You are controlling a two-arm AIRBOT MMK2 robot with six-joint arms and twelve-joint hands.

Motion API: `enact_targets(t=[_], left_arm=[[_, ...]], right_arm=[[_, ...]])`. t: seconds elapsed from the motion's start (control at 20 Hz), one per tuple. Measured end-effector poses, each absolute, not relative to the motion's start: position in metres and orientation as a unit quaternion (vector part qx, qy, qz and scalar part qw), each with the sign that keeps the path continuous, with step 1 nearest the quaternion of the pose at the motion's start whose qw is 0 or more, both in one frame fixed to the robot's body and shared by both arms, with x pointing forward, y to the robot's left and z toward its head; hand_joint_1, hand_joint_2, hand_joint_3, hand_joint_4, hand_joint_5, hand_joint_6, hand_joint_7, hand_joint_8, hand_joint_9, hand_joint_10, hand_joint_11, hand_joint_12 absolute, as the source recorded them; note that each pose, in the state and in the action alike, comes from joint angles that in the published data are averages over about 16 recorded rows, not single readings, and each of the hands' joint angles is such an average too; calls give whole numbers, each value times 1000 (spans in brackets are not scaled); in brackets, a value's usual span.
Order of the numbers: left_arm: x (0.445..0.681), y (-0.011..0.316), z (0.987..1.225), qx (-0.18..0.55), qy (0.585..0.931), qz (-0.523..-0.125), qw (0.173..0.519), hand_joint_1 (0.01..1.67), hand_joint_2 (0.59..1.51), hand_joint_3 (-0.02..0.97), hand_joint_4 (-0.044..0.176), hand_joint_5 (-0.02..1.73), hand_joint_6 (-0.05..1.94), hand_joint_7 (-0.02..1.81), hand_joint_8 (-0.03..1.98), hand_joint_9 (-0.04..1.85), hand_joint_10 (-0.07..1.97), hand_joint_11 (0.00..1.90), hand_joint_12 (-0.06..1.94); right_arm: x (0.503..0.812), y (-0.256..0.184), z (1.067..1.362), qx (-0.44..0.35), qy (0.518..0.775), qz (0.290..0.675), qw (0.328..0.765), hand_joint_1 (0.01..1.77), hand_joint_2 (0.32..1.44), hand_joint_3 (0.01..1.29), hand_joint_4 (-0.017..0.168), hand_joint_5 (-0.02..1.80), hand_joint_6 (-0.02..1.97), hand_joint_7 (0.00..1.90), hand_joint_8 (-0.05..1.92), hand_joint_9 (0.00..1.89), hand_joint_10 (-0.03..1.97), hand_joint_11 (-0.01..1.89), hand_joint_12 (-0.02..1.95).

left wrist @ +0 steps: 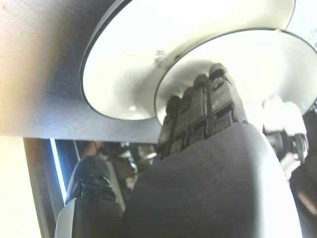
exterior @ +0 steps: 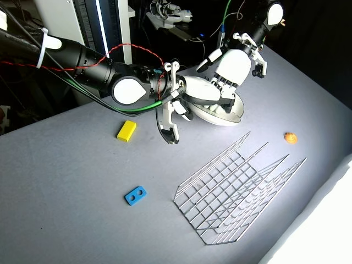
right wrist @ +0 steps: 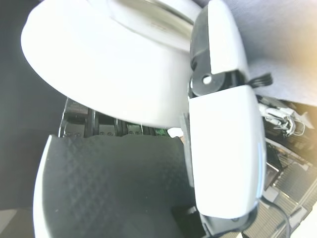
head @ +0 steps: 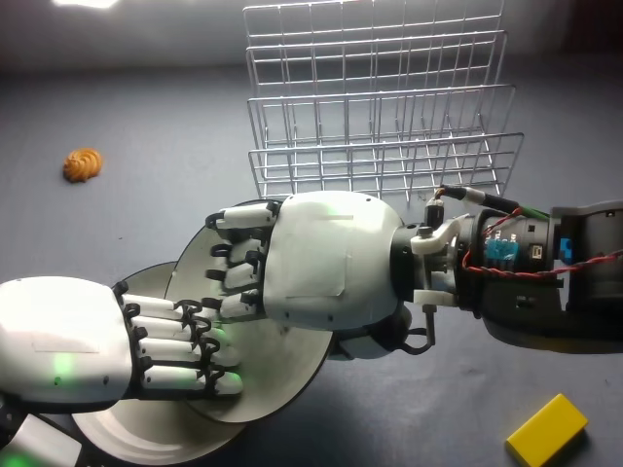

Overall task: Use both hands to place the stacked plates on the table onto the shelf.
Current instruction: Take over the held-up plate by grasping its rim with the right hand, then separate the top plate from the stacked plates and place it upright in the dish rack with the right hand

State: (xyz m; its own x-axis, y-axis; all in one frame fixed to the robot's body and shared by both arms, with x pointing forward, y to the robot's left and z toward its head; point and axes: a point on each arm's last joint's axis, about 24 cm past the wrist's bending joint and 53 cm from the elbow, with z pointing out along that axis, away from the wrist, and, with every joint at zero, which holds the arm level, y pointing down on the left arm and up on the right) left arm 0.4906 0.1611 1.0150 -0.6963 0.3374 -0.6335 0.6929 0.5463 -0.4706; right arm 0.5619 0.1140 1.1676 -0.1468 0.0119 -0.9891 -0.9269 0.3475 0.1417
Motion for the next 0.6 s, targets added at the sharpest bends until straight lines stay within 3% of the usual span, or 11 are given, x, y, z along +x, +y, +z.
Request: enact_targets(t=[0.3, 0.6], left_arm=[[496, 163, 1019, 306, 843, -366, 249, 16, 1185, 8, 0, 23, 18, -4, -12, 20, 1, 15, 8], [521, 172, 1037, 305, 836, -358, 282, 16, 1184, 7, -1, 20, 19, 6, -4, 19, 7, 15, 6]], right_arm=[[562, 115, 1171, -370, 610, 440, 545, 1110, 975, 12, 6, 703, 359, 750, 283, 800, 107, 402, 1294], [559, 114, 1181, -367, 599, 449, 552, 1110, 958, 11, 13, 819, 703, 876, 578, 1018, 114, 636, 1293]])
